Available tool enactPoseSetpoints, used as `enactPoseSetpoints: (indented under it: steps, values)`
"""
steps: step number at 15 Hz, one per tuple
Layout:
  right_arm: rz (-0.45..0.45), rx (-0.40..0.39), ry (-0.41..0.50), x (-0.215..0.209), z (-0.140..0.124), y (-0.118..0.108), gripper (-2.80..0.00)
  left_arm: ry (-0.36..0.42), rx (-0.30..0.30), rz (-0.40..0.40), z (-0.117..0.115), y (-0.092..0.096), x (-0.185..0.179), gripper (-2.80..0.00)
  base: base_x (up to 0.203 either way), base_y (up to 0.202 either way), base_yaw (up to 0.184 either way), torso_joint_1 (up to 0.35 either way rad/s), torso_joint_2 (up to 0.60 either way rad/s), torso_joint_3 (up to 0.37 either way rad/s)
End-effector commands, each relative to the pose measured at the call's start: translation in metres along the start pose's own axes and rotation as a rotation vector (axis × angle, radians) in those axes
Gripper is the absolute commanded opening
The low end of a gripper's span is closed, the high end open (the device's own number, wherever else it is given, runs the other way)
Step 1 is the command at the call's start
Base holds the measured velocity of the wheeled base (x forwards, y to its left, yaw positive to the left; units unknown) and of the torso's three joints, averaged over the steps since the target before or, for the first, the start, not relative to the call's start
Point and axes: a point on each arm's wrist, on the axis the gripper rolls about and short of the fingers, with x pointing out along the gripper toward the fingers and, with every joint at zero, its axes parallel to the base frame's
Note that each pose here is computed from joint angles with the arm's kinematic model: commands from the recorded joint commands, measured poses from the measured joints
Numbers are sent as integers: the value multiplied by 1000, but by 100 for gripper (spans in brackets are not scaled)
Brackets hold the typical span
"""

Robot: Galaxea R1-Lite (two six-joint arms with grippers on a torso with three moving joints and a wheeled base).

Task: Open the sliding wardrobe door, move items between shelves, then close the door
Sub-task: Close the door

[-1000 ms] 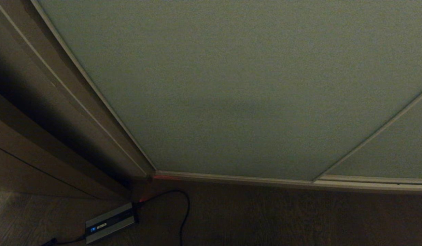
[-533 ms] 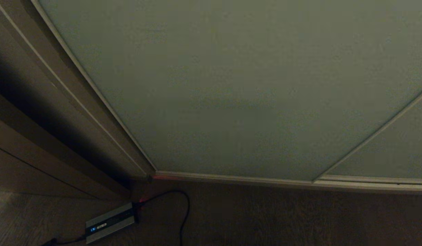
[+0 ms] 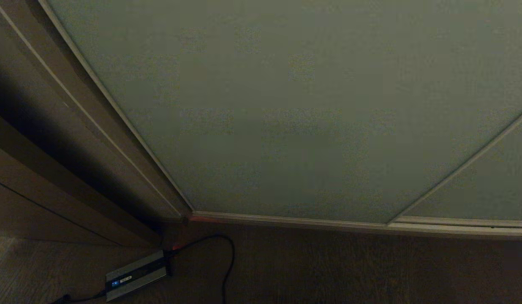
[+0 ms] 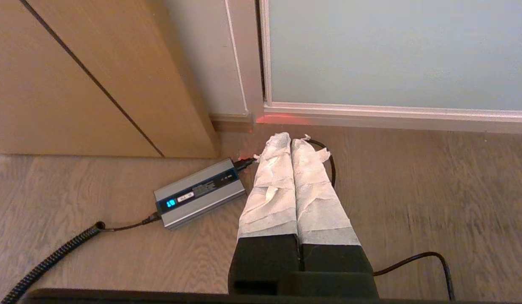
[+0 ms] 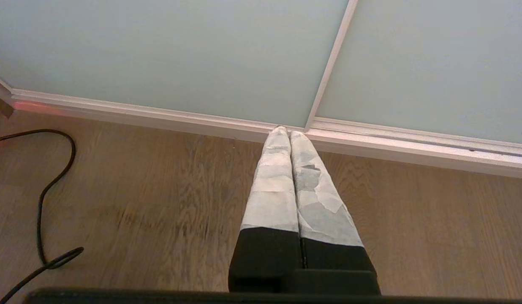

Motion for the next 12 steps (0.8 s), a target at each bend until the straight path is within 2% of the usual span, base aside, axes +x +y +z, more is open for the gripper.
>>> enactPoseSetpoints:
  steps: [1, 5, 8, 10, 12]
  values:
    - [2, 0, 6, 0, -1, 0, -280, -3, 0, 0, 0, 0, 0, -280, 0, 0, 0, 0, 0, 0]
    - [2, 0, 5, 0, -1, 0, -280, -3, 0, 1, 0, 0, 0, -280, 0, 0, 0, 0, 0, 0]
    - [2, 0, 6, 0, -1, 0, -280, -8, 24, 2, 2, 0, 0, -280, 0, 0, 0, 0, 0, 0]
    - [2, 0, 6, 0, -1, 0, -280, -126, 41, 14, 27, 1, -8, -280, 0, 0, 0, 0, 0, 0]
    - [2, 0, 6, 0, -1, 0, -280, -311, 49, 29, 76, 3, -29, -280, 0, 0, 0, 0, 0, 0]
